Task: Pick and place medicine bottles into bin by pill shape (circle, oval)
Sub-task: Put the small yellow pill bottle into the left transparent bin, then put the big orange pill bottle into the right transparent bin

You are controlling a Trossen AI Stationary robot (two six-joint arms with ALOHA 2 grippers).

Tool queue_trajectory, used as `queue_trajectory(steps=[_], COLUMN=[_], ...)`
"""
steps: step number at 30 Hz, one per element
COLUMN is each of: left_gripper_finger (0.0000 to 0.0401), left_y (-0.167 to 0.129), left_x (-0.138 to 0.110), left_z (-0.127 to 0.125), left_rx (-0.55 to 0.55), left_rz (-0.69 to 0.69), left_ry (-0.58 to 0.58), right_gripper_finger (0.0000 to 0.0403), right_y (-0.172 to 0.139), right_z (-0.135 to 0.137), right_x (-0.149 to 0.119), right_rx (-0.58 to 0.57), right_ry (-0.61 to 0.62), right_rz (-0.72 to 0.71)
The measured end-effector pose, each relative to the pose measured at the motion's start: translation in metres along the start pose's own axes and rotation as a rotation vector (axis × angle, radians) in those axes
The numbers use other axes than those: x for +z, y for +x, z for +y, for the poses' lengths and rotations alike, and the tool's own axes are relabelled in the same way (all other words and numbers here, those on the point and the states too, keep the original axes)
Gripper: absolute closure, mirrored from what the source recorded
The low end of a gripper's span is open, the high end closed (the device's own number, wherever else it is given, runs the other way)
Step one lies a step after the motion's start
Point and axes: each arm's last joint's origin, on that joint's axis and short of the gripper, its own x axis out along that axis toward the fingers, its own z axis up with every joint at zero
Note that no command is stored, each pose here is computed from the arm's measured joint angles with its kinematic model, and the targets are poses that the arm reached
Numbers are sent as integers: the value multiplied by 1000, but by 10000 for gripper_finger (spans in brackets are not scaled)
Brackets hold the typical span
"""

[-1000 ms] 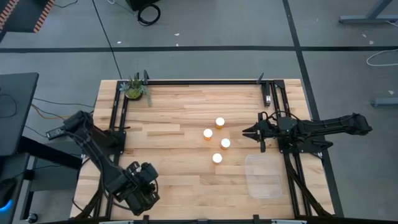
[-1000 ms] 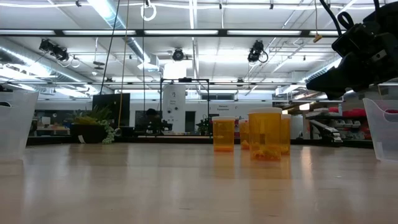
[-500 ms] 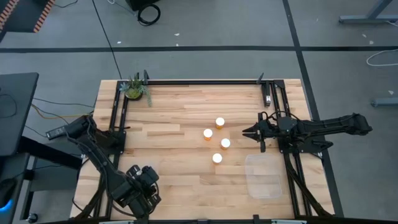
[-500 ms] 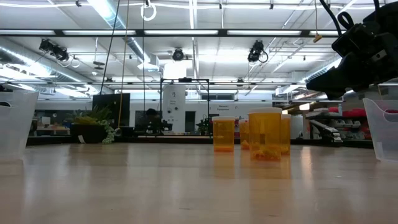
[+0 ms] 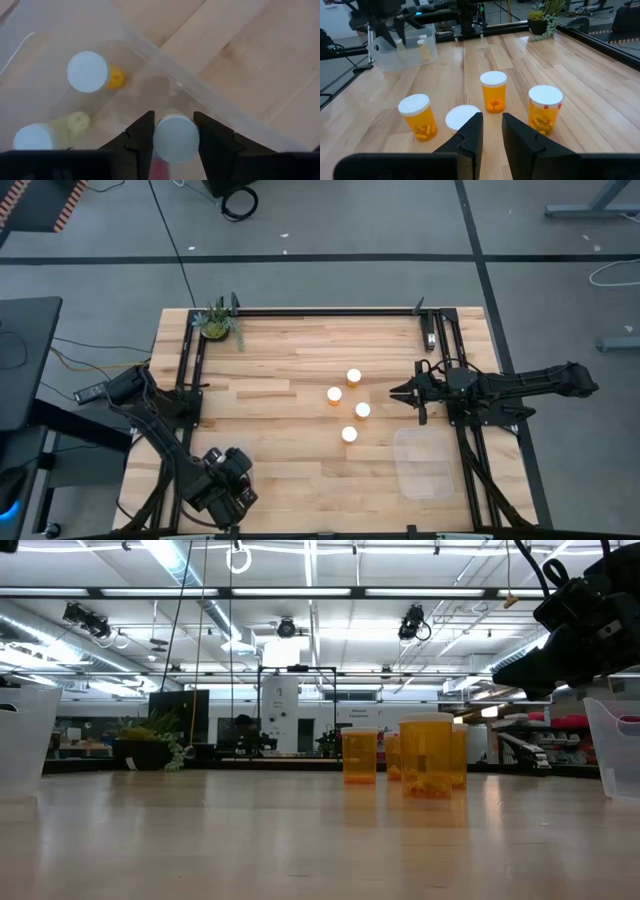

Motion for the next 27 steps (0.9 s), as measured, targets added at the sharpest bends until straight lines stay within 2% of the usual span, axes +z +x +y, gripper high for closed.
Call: queue_trajectory(steps=[10,20,27], left_gripper_finger=[266,237,196], left_y=[13,15,13], left_x=[-3,-2,1], left_z=[6,7,6], left_rx=[3,-1,7], left_rz=[0,-1,-2], left_ry=[-13,-19,-13], right_gripper_finger=[324,324,324], right_y=[0,0,0], right_z=[0,0,0], right_x=[0,0,0], right_rx=[0,0,0], right_ry=[0,0,0], right_rz=[0,0,0])
